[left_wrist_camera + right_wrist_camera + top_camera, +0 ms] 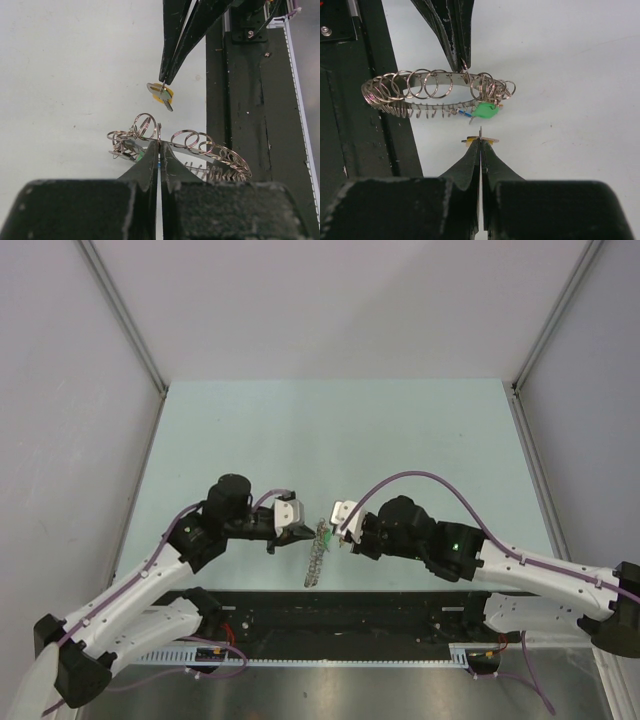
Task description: Put the keys on the keyring
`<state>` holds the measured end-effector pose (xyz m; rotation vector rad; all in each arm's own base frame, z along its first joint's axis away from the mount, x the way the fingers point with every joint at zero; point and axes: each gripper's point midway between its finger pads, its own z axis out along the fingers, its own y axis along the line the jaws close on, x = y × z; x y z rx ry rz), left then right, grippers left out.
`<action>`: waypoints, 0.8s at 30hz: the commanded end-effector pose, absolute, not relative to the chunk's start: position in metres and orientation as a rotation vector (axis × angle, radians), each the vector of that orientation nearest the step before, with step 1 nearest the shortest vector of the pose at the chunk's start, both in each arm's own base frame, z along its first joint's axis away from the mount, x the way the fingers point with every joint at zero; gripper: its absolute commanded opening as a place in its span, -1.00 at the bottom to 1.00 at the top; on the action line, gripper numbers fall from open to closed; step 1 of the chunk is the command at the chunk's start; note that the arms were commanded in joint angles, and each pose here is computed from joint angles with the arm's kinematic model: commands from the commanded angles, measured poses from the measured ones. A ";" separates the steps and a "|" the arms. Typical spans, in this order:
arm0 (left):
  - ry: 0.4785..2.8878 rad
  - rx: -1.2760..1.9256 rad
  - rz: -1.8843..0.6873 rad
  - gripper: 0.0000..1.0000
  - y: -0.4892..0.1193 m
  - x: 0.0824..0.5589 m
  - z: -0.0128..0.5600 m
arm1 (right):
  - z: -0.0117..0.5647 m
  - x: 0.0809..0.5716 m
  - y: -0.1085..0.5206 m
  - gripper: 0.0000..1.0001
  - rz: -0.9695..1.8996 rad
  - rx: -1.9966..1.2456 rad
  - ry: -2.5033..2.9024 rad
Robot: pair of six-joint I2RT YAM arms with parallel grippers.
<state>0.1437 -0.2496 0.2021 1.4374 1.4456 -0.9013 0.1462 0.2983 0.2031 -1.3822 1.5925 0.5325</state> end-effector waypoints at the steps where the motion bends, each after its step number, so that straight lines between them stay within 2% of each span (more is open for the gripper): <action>1: 1.338 1.413 -0.898 -0.99 -0.255 0.144 0.224 | 0.240 0.148 0.317 -1.00 0.583 -1.350 1.463; 10: 1.310 1.420 -0.928 -0.99 -0.257 0.138 0.226 | 0.250 0.133 0.329 -1.00 0.678 -1.412 1.356; 24: 1.304 1.435 -0.935 -0.99 -0.258 0.136 0.224 | 0.251 0.147 0.328 -1.00 0.683 -1.391 1.356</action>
